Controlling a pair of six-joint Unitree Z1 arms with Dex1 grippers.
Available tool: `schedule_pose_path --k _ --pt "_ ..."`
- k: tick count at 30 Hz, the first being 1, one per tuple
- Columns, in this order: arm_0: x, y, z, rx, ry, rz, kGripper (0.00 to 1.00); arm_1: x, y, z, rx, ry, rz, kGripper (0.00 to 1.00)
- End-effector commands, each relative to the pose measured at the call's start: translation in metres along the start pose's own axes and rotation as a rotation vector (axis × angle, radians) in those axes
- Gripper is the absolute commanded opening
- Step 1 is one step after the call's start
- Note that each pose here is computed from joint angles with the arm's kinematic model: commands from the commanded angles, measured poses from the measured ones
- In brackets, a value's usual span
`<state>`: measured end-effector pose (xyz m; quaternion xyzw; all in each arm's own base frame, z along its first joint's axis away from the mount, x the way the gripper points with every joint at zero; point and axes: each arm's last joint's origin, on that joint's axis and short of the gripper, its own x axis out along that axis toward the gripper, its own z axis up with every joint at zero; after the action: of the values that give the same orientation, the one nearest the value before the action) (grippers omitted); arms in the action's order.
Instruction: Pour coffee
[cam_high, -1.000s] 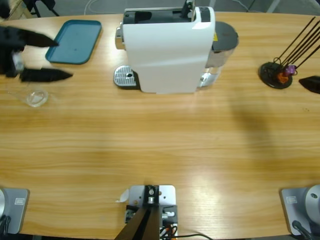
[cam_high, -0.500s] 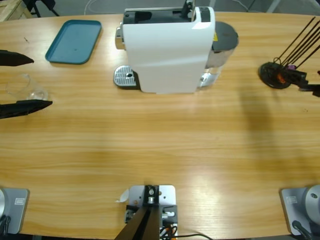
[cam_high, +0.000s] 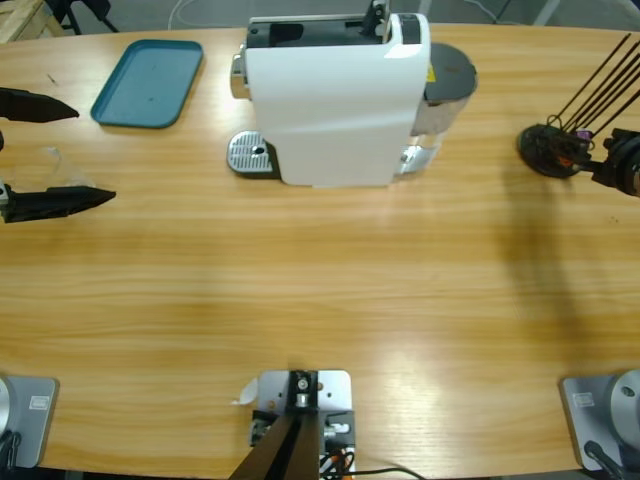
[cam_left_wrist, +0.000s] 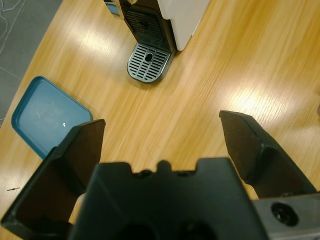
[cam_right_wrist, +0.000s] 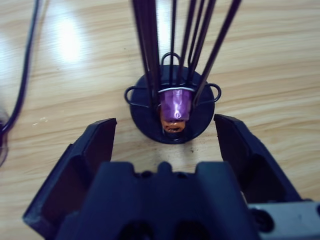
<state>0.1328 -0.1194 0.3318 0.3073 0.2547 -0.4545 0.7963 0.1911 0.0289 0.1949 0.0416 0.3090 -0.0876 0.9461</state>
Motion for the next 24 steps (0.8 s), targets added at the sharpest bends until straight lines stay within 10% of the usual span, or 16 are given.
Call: schedule_pose_path --k 1,3,12,14,24 --pt "0.015 0.003 0.005 -0.026 0.031 -0.030 0.987 0.018 -0.004 -0.009 -0.022 0.050 0.006 0.587" --pt "0.016 0.003 0.006 -0.031 0.031 -0.031 0.987 0.021 -0.004 -0.010 -0.024 0.044 0.008 0.437" --pt "0.018 -0.001 0.016 -0.032 0.008 -0.048 0.987 0.025 -0.004 -0.011 -0.028 0.037 -0.006 0.420" --pt "0.019 0.000 0.018 -0.032 0.008 -0.047 0.987 0.023 -0.005 -0.011 -0.030 0.031 -0.011 0.217" --pt "0.023 -0.002 0.017 -0.038 0.015 -0.057 0.987 0.018 -0.007 -0.010 -0.039 0.011 -0.018 0.048"
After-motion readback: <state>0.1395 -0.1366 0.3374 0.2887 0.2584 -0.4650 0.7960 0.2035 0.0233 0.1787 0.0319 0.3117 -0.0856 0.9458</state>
